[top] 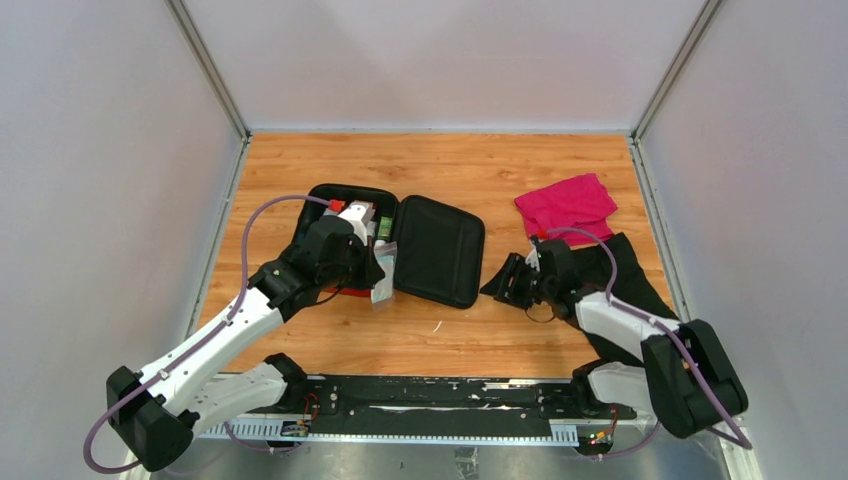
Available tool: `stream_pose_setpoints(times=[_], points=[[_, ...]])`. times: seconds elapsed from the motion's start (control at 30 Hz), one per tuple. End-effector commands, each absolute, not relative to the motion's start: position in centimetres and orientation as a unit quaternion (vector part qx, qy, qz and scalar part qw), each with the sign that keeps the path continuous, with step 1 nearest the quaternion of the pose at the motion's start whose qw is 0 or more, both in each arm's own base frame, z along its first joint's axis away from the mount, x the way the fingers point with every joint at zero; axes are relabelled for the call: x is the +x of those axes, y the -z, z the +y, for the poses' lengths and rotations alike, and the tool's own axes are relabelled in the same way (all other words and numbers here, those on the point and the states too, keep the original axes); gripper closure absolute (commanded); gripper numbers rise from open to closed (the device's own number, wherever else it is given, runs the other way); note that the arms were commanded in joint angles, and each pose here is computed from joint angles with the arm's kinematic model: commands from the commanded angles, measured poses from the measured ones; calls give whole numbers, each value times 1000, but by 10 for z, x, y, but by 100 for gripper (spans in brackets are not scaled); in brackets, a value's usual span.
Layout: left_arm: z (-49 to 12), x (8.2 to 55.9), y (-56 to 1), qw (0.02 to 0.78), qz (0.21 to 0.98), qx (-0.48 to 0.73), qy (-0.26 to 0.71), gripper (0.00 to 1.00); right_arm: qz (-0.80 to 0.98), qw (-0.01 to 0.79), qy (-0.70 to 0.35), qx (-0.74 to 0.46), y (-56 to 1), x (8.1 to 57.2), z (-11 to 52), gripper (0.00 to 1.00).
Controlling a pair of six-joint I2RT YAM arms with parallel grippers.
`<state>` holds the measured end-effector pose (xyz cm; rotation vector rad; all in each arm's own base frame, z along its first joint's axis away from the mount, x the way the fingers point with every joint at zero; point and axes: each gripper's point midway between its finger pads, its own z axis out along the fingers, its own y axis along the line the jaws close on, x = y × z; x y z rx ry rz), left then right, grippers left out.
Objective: Organize the medicine kit
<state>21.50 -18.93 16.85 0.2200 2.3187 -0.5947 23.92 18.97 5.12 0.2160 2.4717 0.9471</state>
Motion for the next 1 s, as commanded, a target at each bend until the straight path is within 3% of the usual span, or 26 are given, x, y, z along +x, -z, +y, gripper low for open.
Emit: stream_pose_setpoints(times=[0.0,0.27,0.53,0.73,0.97], points=[[-194,225,-183,385,887,96,237,100,857,241,-429,154,-63,220,204,38],[-163,242,-196,425,889,78,150,100,822,242,-470,211,-76,194,225,24],[-118,258,-220,489,870,7,59,100,812,209,-474,269,-68,193,240,23],[-114,262,-200,471,881,3,37,100,812,167,-454,326,-50,190,253,23],[-111,260,-185,459,888,7,24,100,781,183,-442,402,-39,204,251,23]])
